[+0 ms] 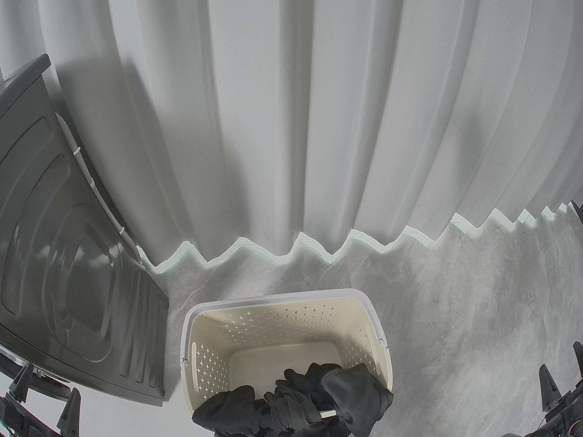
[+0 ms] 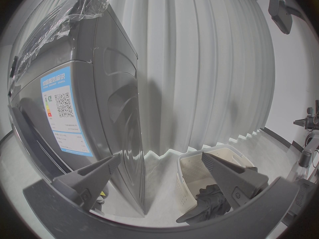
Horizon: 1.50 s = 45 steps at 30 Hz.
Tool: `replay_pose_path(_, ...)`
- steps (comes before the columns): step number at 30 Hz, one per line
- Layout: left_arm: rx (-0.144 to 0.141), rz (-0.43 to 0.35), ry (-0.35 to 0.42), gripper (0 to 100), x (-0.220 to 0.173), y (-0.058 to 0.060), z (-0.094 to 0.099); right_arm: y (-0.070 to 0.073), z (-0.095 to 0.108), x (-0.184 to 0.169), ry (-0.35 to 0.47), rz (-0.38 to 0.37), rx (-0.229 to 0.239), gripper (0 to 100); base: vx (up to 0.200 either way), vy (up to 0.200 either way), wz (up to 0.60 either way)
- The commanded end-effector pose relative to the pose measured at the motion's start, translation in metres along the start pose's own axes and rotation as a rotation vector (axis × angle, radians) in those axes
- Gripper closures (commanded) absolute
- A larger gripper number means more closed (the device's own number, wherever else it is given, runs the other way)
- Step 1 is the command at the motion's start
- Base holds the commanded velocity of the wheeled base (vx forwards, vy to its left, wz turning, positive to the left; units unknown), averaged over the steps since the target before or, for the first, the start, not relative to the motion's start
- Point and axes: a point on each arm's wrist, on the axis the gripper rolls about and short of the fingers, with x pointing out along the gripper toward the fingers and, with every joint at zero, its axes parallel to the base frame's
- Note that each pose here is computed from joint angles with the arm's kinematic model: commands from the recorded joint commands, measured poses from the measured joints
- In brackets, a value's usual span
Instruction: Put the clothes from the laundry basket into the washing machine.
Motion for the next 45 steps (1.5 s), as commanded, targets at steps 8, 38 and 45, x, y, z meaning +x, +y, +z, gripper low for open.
replay_pose_path(8,0.0,0.0,-0.002,0,-0.0002,0.0,-0.0049,0.0,-0.0051,0.0006,0.009,0.0,0.0,0,0.05,0.0,0.0)
replay_pose_path(38,0.0,0.0,-0.002,0,-0.0002,0.0,-0.0049,0.0,-0.0051,0.0006,0.009,0.0,0.0,0,0.04,0.0,0.0)
replay_pose_path(45,-0.001,0.0,-0.002,0,-0.0002,0.0,-0.0049,0.0,-0.0051,0.0006,0.009,-0.002,0.001,0,0.0,0.0,0.0)
